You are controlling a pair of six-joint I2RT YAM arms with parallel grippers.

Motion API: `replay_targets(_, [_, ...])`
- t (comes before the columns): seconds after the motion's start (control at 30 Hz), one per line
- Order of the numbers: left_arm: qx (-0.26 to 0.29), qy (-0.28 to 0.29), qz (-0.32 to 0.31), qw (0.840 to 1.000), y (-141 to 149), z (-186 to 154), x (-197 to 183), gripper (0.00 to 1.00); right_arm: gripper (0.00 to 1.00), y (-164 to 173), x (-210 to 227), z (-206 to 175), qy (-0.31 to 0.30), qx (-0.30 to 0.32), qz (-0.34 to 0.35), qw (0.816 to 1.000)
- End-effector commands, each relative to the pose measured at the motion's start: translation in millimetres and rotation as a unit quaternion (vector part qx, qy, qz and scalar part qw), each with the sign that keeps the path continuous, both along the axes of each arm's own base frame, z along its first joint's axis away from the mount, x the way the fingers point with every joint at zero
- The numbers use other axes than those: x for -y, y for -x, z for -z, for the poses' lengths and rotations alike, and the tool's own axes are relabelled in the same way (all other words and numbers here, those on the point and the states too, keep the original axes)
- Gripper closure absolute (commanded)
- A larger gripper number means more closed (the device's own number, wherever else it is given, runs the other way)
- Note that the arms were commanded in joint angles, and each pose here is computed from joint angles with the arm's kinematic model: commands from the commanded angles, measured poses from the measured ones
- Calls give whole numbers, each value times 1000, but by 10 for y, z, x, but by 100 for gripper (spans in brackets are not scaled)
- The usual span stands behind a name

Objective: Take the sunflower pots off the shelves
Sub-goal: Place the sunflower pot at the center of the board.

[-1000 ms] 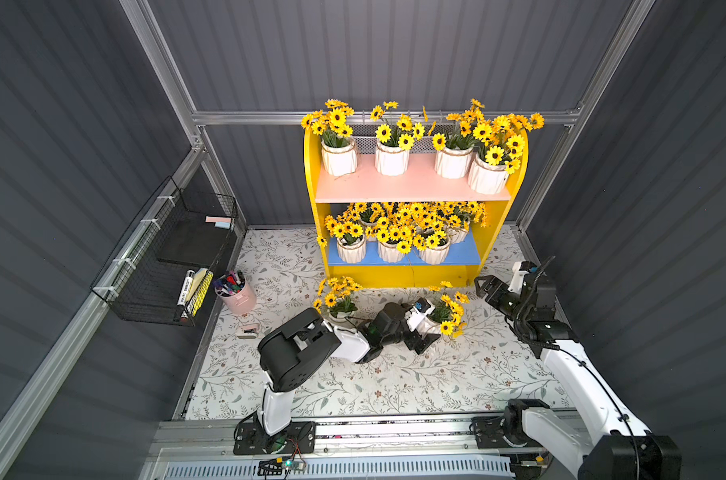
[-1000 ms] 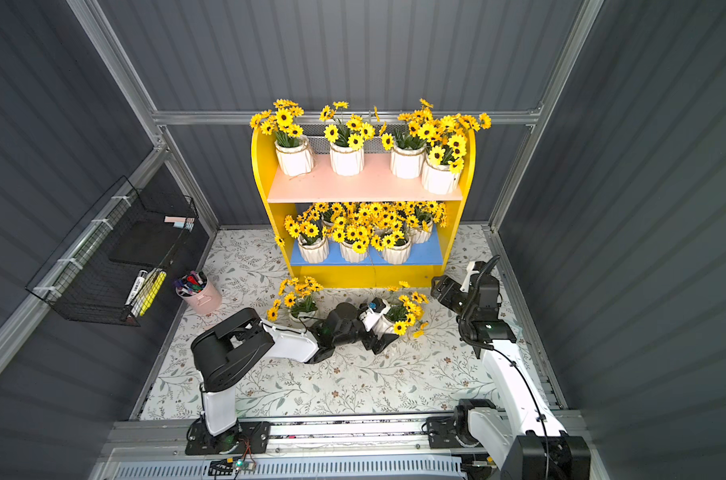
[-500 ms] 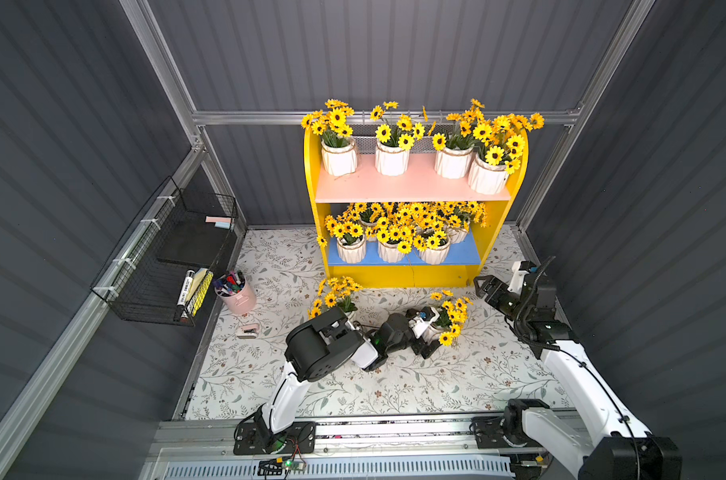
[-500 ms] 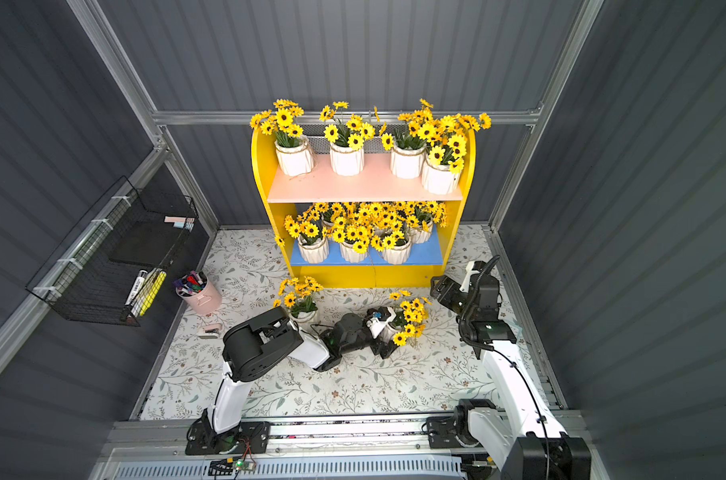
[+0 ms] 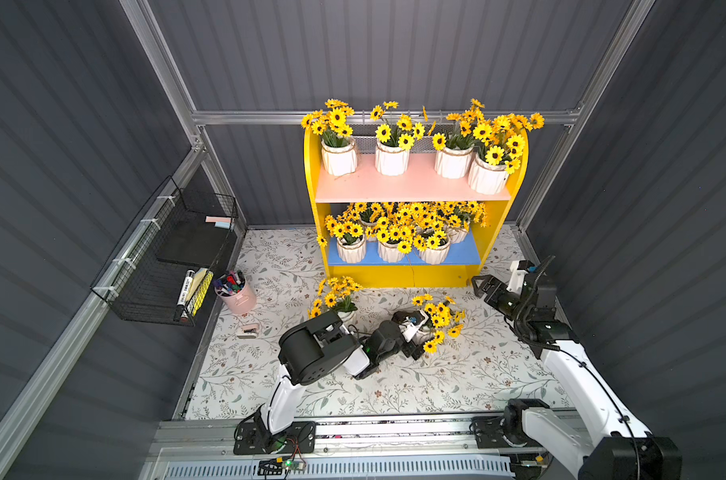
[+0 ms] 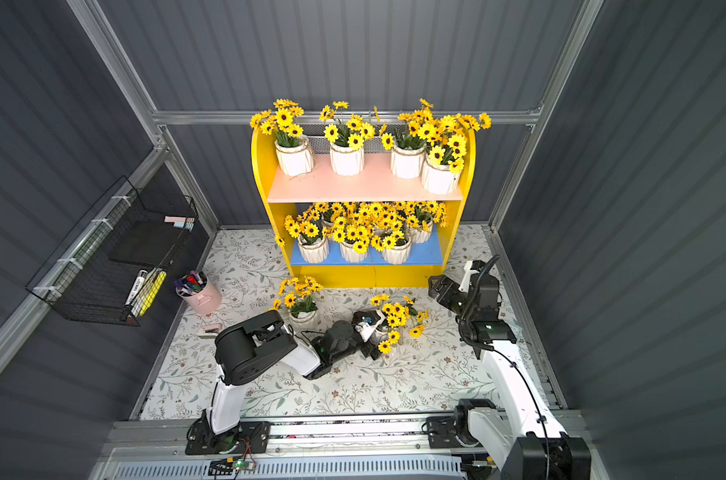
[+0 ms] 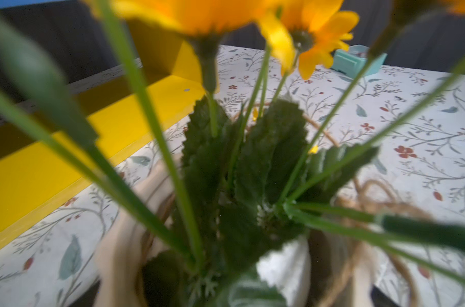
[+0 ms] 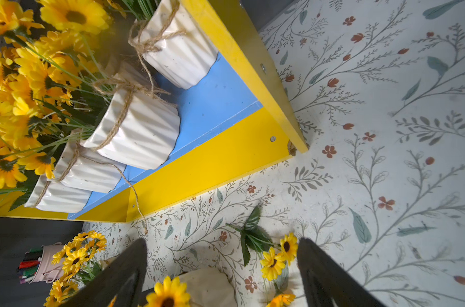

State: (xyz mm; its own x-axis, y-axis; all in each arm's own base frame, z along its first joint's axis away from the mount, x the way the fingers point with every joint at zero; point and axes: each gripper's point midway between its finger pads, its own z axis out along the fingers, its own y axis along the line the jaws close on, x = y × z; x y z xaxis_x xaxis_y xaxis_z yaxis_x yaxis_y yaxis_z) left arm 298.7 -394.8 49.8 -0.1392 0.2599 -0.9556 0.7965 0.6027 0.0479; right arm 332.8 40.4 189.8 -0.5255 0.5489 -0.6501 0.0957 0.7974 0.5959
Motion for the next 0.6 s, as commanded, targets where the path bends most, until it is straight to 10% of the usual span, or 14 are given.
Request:
replay_targets(0.0, [-61,-127,-101,985,-91,668,-639,82,10,5,-29,-89,-10,16,-7,1000])
replay_targets(0.1, [-61,-135,-124,981,-127,679,-722,53,10,13,-46,-111,-12,20,-11,1000])
replay_targets(0.57, [-141,-98,-13,985,-148,874,38,53,9,54,-12,-208,-10,39,-1,999])
